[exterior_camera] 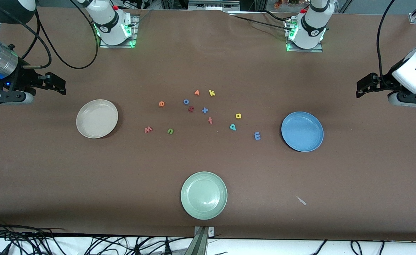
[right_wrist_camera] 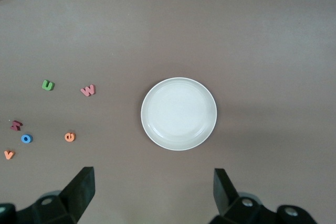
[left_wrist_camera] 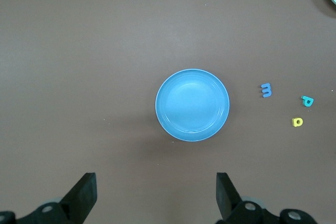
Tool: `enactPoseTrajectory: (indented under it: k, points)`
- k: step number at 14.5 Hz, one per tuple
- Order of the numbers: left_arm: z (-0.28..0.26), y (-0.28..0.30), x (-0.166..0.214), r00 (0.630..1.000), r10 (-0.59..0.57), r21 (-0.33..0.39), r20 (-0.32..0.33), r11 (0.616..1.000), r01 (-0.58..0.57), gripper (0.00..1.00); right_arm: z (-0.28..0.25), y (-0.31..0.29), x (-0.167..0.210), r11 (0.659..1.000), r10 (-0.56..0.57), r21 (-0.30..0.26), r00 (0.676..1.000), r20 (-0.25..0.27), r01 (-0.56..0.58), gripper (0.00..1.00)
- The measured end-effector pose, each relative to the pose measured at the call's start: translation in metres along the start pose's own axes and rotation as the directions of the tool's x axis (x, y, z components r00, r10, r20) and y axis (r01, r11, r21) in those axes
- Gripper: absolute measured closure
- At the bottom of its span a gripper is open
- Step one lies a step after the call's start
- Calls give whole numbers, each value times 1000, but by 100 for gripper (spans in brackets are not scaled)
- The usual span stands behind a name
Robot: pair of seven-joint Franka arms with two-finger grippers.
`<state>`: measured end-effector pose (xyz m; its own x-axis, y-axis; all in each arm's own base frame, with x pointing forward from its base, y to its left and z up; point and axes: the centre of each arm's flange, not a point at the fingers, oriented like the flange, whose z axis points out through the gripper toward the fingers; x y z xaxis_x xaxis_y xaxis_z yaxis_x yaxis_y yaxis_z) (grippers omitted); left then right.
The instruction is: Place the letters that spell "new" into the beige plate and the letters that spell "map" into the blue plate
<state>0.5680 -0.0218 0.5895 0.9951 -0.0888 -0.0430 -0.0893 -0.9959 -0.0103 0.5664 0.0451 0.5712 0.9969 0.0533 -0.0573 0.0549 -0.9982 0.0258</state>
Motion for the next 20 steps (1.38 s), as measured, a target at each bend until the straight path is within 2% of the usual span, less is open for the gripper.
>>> enactPoseTrajectory:
  k: [20]
  points:
    - [0, -1, 0, 1000, -1, 0, 0, 1000, 1, 0, 2, -1, 1, 1000, 14, 4, 1000, -2, -14, 0]
